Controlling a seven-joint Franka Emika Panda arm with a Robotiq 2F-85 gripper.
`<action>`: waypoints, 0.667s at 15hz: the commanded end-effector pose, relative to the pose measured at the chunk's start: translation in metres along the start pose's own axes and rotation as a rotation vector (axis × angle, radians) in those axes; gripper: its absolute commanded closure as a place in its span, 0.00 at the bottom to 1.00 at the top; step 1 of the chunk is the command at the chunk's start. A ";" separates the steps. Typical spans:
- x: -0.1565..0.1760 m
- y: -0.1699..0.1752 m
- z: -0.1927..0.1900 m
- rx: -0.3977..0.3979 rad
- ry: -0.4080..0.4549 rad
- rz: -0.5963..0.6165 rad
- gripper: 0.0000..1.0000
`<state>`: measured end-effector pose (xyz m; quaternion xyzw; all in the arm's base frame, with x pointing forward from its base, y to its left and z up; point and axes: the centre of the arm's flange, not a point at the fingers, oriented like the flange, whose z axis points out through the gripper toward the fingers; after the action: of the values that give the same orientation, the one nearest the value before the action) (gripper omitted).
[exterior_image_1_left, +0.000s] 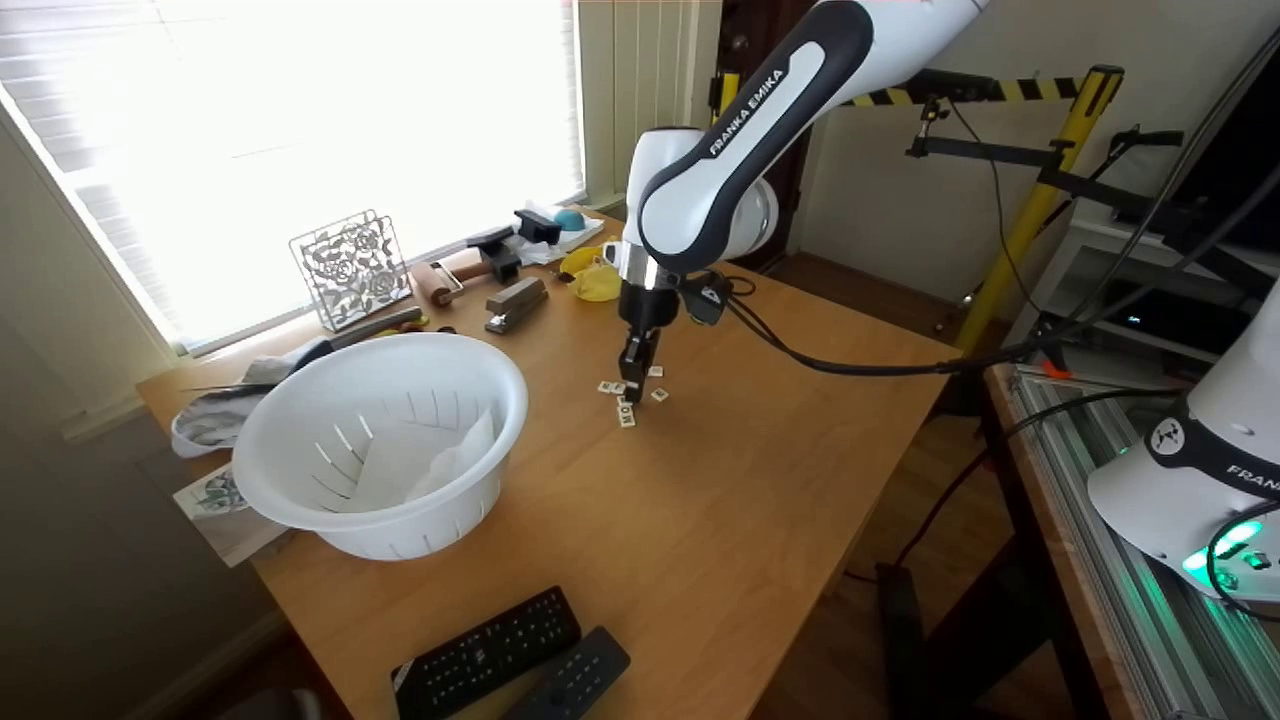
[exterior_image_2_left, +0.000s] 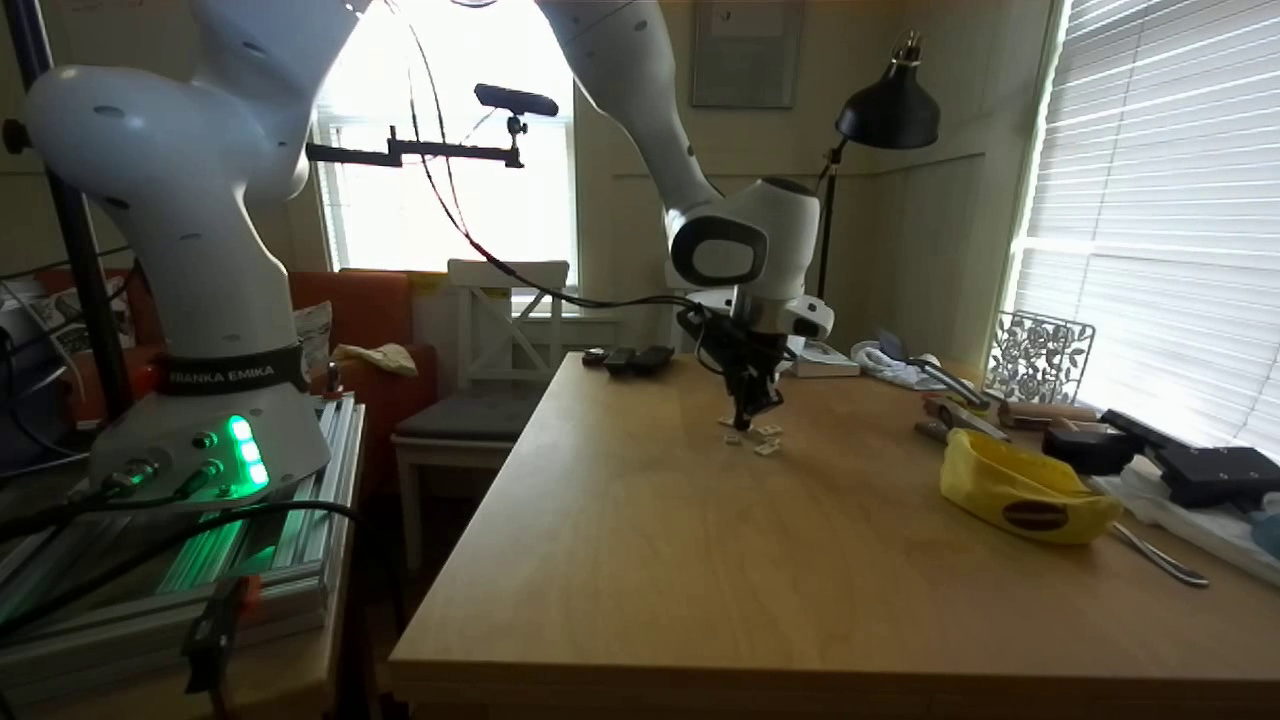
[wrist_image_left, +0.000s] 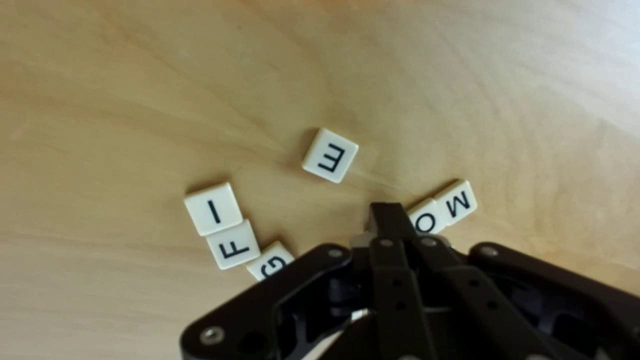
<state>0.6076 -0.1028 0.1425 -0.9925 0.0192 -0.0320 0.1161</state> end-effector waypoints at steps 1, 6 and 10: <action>-0.006 -0.010 -0.005 -0.030 -0.010 0.038 1.00; -0.014 -0.027 -0.019 -0.091 0.019 0.038 1.00; -0.018 -0.037 -0.028 -0.128 0.033 0.033 1.00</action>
<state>0.6031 -0.0806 0.1641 -0.9955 0.0382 -0.0425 0.0753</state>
